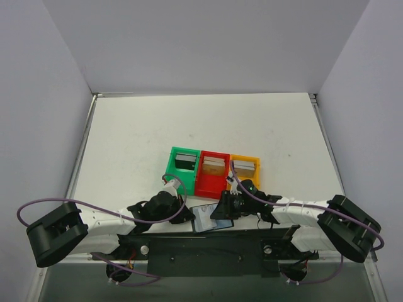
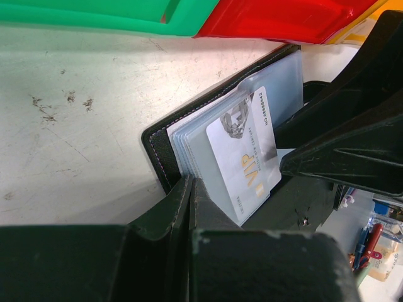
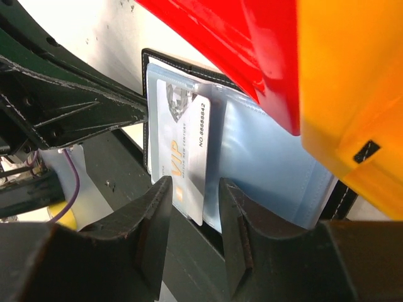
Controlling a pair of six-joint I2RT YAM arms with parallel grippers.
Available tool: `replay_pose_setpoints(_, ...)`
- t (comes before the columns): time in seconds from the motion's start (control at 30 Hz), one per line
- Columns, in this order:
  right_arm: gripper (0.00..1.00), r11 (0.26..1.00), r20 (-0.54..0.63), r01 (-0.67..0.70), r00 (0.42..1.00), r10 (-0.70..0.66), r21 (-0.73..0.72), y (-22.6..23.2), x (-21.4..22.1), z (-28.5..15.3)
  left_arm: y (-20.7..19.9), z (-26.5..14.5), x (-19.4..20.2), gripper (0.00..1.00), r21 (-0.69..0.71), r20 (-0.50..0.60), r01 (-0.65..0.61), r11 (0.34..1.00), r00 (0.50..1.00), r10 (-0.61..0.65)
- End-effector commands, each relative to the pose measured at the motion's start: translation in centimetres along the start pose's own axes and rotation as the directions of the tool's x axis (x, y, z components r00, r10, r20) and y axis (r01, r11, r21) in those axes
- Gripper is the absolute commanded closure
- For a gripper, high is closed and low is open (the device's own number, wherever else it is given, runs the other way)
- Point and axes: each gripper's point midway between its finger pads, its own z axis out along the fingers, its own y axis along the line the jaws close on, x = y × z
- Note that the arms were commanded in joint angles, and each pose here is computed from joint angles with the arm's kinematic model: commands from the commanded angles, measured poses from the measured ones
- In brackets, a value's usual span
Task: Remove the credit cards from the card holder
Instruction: Remove the credit card from the card holder.
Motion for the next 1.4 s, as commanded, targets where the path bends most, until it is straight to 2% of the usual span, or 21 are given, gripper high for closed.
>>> replay_pose_setpoints(0.0,0.70,0.999,0.011,0.009,1.000,-0.008,-0.050,1.7,-1.1,0.4,1.8,0.1,0.7,1.00,-0.064,-0.019,-0.025,0.998,1.000,0.024)
replay_pose_setpoints(0.17,0.81,0.998,0.004,0.012,1.000,-0.012,-0.060,2.1,-1.3,0.6,1.9,0.2,0.6,1.00,-0.068,-0.020,-0.029,0.997,0.999,0.027)
replay_pose_setpoints(0.43,0.89,0.999,-0.016,0.010,1.000,-0.011,-0.041,1.6,-0.9,0.8,1.9,0.3,0.7,1.00,-0.071,-0.023,-0.032,0.997,0.999,0.030)
replay_pose_setpoints(0.57,1.00,0.999,-0.018,0.012,1.000,-0.012,-0.034,1.3,-0.8,0.7,1.9,0.4,0.6,1.00,-0.072,-0.025,-0.037,0.997,0.999,0.036)
replay_pose_setpoints(1.17,1.00,0.998,0.015,0.047,0.999,-0.047,0.032,0.1,-0.7,-1.3,2.0,-0.1,0.7,1.00,-0.072,-0.021,-0.026,0.997,0.999,0.024)
replay_pose_setpoints(1.37,1.00,0.997,0.031,0.057,0.998,-0.059,0.044,-0.1,-0.9,-1.8,2.3,-0.4,0.0,1.00,-0.089,0.019,-0.022,0.996,1.000,0.024)
